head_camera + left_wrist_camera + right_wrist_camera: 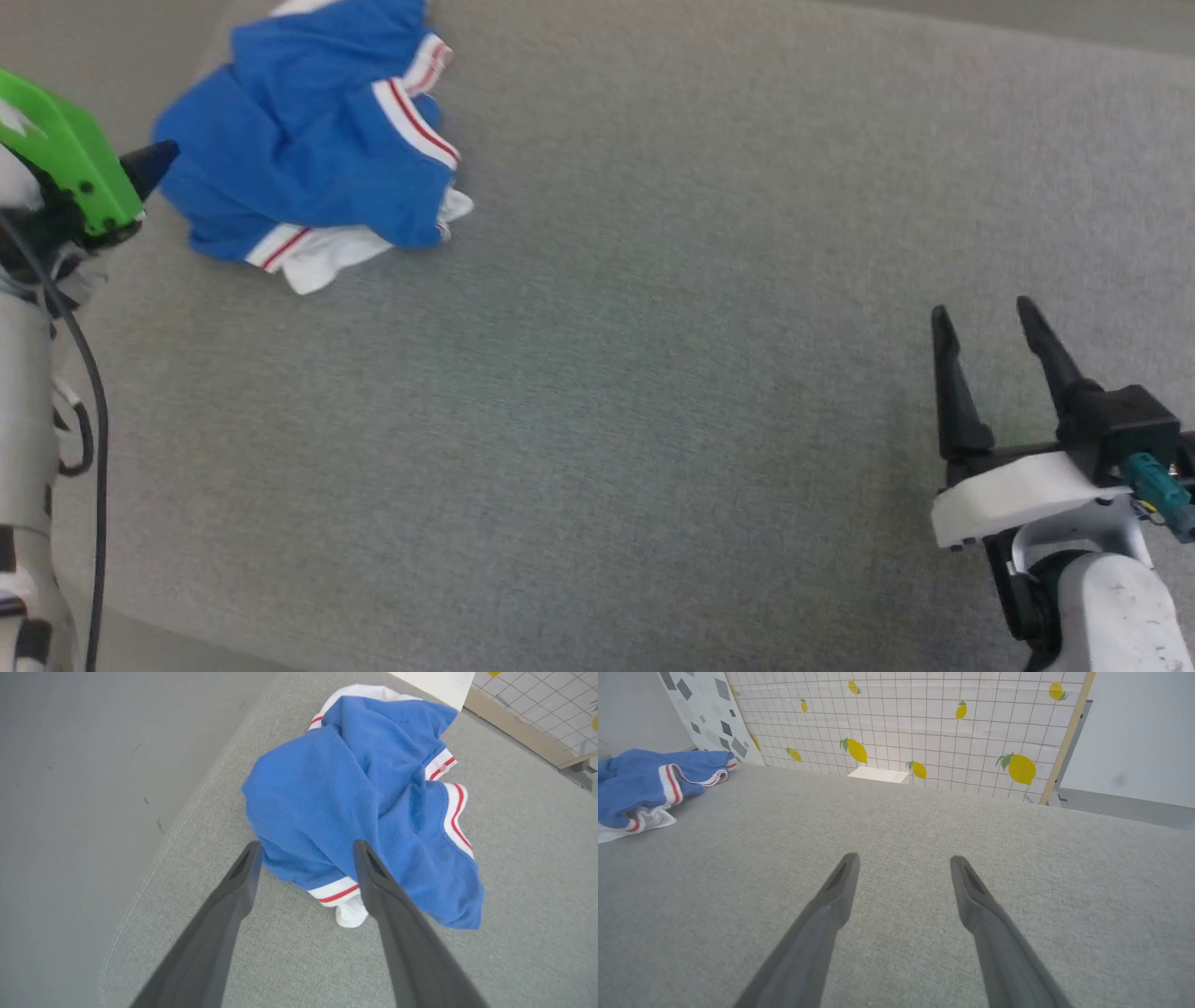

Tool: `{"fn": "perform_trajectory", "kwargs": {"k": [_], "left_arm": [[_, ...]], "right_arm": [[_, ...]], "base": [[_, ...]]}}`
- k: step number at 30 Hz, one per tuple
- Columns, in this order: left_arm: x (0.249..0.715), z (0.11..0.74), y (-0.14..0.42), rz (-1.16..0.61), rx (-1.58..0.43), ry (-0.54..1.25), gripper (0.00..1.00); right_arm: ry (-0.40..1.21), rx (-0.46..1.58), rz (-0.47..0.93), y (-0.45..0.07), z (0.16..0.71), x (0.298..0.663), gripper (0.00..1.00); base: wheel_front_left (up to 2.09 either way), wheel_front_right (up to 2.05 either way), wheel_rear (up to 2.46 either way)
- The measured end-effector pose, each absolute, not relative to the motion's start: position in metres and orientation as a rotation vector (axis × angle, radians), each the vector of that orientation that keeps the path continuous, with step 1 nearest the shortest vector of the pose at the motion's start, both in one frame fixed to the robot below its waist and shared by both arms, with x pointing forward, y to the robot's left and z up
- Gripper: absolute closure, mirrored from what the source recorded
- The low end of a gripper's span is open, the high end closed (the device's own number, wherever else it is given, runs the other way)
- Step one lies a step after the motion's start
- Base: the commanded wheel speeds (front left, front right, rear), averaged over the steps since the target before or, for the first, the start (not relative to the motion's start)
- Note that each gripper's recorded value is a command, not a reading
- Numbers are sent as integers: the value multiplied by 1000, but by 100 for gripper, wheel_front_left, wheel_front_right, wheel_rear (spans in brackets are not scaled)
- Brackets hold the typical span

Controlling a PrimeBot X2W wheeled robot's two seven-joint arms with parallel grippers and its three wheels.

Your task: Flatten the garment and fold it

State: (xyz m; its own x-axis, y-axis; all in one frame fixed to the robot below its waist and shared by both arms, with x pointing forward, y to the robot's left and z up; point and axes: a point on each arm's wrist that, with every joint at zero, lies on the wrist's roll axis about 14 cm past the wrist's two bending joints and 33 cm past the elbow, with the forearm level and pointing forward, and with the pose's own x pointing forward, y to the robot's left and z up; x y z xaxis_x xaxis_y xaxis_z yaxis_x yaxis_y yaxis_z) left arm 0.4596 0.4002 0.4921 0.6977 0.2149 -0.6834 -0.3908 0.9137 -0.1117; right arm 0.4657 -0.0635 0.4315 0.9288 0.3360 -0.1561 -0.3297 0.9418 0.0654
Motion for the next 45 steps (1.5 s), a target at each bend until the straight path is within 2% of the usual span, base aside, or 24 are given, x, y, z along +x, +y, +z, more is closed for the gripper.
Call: {"fn": "perform_trajectory", "kwargs": {"k": [7, 25, 26, 27, 28, 35, 45], "left_arm": [[475, 441, 391, 375, -235, 970, 0], [482, 383, 382, 374, -338, 1031, 0], [480, 381, 382, 375, -341, 1035, 18], [481, 381, 382, 371, -342, 1023, 87], [481, 381, 383, 370, -341, 1017, 100], [485, 386, 389, 378, -341, 937, 100], [513, 443, 405, 393, -307, 654, 100]], "right_arm": [[233, 19, 271, -90, 401, 473, 0], [304, 8, 233, -104, 371, 475, 0], [304, 9, 234, -104, 371, 475, 0], [304, 8, 233, -105, 371, 475, 0], [304, 7, 233, -105, 372, 475, 0], [295, 4, 231, -106, 376, 475, 0], [267, 19, 241, -102, 390, 470, 0]], "base": [[0, 0, 0], [0, 0, 0], [0, 0, 0], [0, 0, 0], [0, 0, 0], [0, 0, 0], [0, 0, 0]]}}
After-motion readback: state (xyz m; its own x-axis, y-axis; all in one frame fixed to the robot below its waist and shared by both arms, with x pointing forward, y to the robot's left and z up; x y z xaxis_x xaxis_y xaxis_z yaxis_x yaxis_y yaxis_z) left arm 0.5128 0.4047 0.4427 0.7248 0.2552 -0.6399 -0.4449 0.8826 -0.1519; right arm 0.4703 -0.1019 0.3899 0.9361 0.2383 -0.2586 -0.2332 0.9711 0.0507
